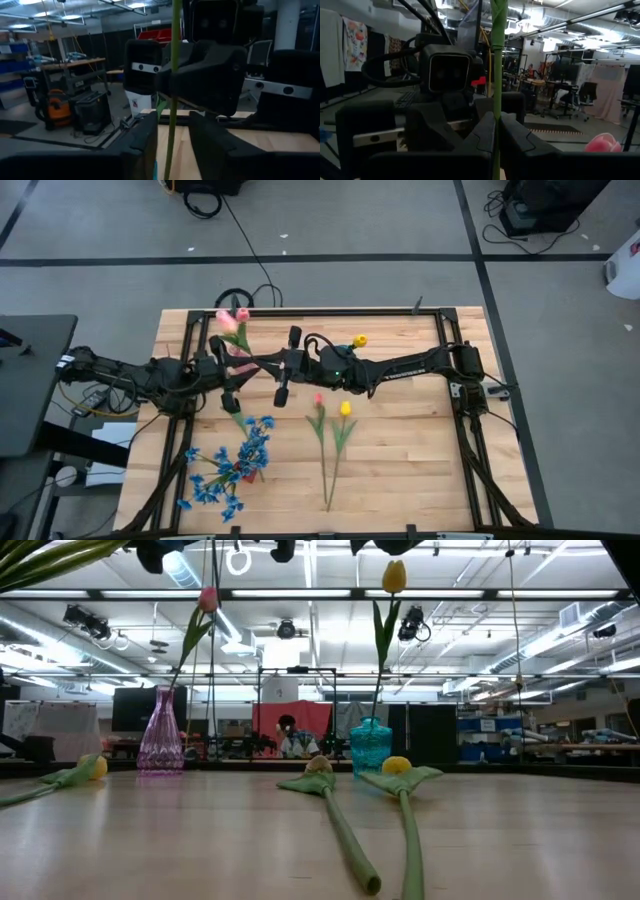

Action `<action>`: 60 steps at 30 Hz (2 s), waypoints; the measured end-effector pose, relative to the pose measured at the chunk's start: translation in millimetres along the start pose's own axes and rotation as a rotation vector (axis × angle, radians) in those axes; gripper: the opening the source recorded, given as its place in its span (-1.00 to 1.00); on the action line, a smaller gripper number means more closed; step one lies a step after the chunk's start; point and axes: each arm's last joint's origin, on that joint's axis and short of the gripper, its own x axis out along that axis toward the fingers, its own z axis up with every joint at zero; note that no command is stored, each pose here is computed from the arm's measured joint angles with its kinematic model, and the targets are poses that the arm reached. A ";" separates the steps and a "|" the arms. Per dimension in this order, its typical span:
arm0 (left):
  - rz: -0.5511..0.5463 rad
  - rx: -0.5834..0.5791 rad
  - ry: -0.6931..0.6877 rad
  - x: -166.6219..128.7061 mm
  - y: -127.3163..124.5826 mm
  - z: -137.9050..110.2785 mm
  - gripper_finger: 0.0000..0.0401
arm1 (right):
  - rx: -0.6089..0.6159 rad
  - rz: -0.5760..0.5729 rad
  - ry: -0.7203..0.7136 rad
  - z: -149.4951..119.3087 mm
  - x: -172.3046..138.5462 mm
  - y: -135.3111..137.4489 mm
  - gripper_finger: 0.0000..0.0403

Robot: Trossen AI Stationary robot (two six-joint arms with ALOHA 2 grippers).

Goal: Sort flowers into vase by color
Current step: Put the right pink tulip into the violet vase

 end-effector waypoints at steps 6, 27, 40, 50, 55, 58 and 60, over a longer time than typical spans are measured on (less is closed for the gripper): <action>-0.002 0.044 -0.002 2.2 -1.5 -0.7 -0.90 | 0.006 0.038 -0.006 0.2 0.0 1.0 -0.88; -0.010 0.017 0.012 9.1 -2.3 -4.9 -0.56 | 0.010 0.073 -0.001 -0.7 -0.1 1.9 -0.88; -0.002 0.042 0.034 6.6 -0.8 -6.1 -0.97 | 0.029 0.009 0.054 -4.4 -0.9 4.1 -0.65; 0.031 0.013 -0.013 -30.9 22.2 5.8 -0.97 | 0.060 0.013 0.156 32.0 -20.5 6.0 -0.04; 0.035 -0.004 0.030 -48.5 31.6 1.4 -0.97 | 0.048 -0.063 0.245 54.2 -40.6 20.8 0.04; 0.033 -0.014 0.054 -55.1 34.8 -2.0 -0.97 | 0.023 -0.070 0.306 62.8 -56.8 35.6 0.03; 0.033 -0.024 0.054 -58.8 36.8 -2.4 -0.97 | 0.013 -0.086 0.346 66.1 -70.0 42.6 0.03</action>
